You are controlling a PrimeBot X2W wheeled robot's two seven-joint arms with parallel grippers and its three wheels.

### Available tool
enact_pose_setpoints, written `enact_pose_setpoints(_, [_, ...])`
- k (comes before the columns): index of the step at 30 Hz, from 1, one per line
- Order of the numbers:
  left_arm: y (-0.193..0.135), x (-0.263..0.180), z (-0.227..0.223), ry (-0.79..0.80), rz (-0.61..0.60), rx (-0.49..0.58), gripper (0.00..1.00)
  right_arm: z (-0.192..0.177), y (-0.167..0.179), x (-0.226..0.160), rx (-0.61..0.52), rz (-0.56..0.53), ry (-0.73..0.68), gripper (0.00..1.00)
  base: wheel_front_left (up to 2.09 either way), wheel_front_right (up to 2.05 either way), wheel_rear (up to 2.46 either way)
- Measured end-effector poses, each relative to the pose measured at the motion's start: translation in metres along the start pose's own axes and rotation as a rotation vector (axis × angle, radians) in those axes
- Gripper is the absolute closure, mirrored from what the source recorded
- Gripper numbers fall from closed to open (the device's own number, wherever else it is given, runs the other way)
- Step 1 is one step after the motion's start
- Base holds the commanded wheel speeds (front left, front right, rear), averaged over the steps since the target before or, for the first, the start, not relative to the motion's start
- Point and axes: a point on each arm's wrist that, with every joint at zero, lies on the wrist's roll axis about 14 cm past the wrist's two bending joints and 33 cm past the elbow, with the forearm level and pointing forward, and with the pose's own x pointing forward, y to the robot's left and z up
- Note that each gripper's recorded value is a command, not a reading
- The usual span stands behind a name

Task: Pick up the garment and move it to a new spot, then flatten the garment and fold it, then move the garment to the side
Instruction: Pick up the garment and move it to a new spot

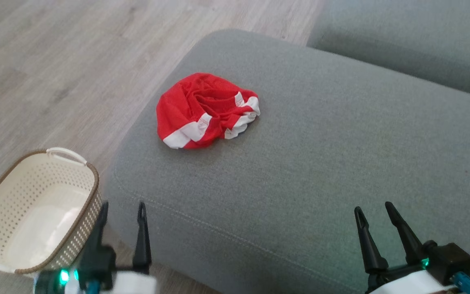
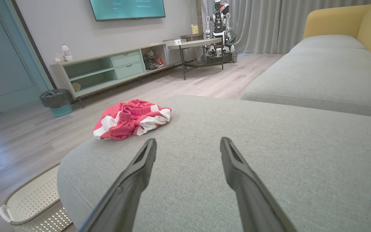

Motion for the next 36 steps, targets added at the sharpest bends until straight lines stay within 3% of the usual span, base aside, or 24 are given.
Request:
enact_pose_setpoints(7, [-0.005,0.092,0.033,-0.089,-0.116,-0.043,0.0,-0.017,-0.014,0.004,-0.028,-0.022,0.041,0.0,0.0,0.0,0.0])
enact_pose_setpoints(12, [-0.025,0.152,0.042,-0.027,-0.219,-0.021,0.0,-0.018,-0.03,0.015,-0.043,-0.041,0.034,0.0,0.0,0.0,0.0])
enact_pose_setpoints(19, [-0.075,0.238,0.024,0.235,-0.36,-0.044,0.0,-0.024,-0.069,0.037,-0.085,-0.063,0.026,0.0,0.0,0.0,0.0])
enact_pose_setpoints(25, [-0.104,0.272,-0.037,0.529,-0.397,0.004,0.0,-0.044,-0.098,0.046,-0.091,-0.09,0.054,0.0,0.0,0.0,0.0])
enact_pose_setpoints(36, [-0.117,0.265,-0.15,0.95,-0.408,0.134,0.0,-0.074,-0.143,0.039,-0.109,-0.166,0.117,0.0,0.0,0.0,0.0])
